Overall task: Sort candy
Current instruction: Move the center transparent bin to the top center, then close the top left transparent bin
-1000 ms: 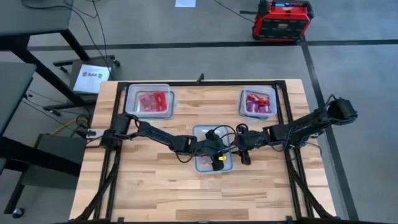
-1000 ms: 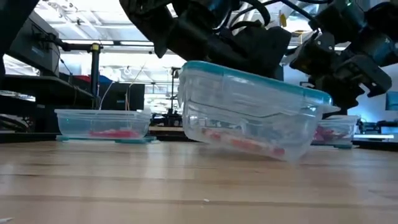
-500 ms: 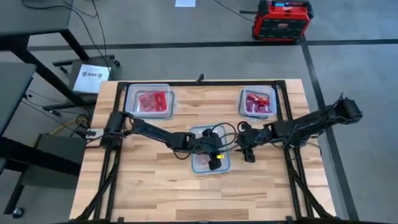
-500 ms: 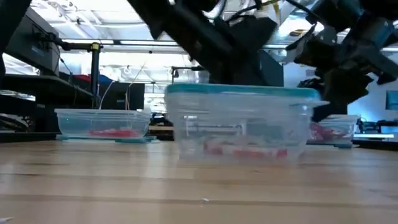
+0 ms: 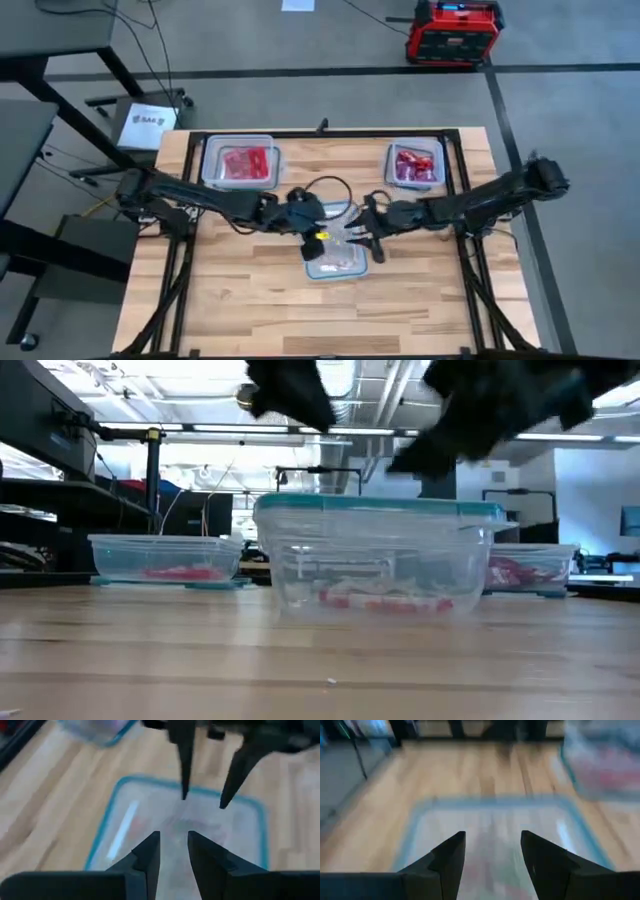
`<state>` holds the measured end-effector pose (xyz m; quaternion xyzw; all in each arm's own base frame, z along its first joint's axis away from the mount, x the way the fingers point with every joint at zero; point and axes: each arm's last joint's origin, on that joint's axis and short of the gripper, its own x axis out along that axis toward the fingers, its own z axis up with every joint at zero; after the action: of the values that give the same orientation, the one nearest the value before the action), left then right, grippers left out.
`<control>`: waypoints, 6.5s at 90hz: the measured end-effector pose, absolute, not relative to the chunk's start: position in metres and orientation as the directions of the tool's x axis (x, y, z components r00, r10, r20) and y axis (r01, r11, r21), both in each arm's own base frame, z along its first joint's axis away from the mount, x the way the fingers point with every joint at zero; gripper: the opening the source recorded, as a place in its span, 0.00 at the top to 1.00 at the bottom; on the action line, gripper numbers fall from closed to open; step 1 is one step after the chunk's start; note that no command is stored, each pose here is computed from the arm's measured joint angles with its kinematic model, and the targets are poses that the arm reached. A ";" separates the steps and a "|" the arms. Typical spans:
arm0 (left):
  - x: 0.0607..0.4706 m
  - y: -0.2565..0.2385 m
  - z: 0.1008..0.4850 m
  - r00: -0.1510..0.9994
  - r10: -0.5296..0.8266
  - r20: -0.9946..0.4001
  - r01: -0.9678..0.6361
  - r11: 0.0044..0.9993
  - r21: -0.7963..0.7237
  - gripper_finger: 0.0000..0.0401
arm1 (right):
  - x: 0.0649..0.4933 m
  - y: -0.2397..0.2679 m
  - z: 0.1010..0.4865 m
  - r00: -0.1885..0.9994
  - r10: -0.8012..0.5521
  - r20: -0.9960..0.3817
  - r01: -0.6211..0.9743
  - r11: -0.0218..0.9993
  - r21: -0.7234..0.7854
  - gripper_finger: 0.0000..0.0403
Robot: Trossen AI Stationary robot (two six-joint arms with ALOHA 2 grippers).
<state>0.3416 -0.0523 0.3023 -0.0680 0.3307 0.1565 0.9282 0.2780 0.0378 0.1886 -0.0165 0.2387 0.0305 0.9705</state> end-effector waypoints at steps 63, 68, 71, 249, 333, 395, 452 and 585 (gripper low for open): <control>0.285 -0.016 0.286 0.232 0.518 -0.823 -0.406 0.821 0.402 0.78 | 0.245 -0.095 0.216 0.728 -0.359 -0.583 0.313 0.932 -0.183 0.55; 0.280 -0.001 0.283 0.163 0.527 -0.834 -0.396 0.809 0.434 0.78 | 0.241 -0.091 0.222 0.742 -0.350 -0.572 0.318 0.935 -0.160 0.55; 0.278 0.008 0.281 0.126 0.517 -0.847 -0.391 0.810 0.436 0.78 | 0.240 -0.088 0.226 0.755 -0.341 -0.560 0.316 0.938 -0.144 0.55; 0.285 -0.021 0.302 0.198 0.131 -0.971 -0.344 0.937 0.057 1.00 | 0.244 -0.030 0.223 0.763 -0.244 -0.599 0.095 0.959 -0.269 0.55; 0.326 -0.010 0.320 0.152 0.460 -0.875 -0.179 0.883 0.433 0.72 | 0.247 -0.039 0.227 0.788 -0.268 -0.554 0.147 0.956 -0.253 0.55; 0.285 0.138 0.187 0.205 0.246 -0.947 -0.478 0.870 0.122 0.72 | 0.275 -0.042 0.168 0.688 -0.199 -0.698 0.103 0.979 -0.178 0.55; 0.271 0.135 0.151 0.275 0.247 -0.929 -0.365 0.921 0.136 0.72 | 0.276 -0.042 0.171 0.715 -0.201 -0.669 0.097 0.977 -0.190 0.55; 0.307 0.040 0.388 0.454 0.561 -0.692 -0.382 0.824 0.418 1.00 | 0.238 -0.039 0.237 0.823 -0.255 -0.508 0.144 0.958 -0.247 0.55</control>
<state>0.3066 0.0399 0.3883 0.1016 0.4418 0.2785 0.8467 0.2384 -0.0387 0.2368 -0.0991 0.2783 -0.1050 0.9496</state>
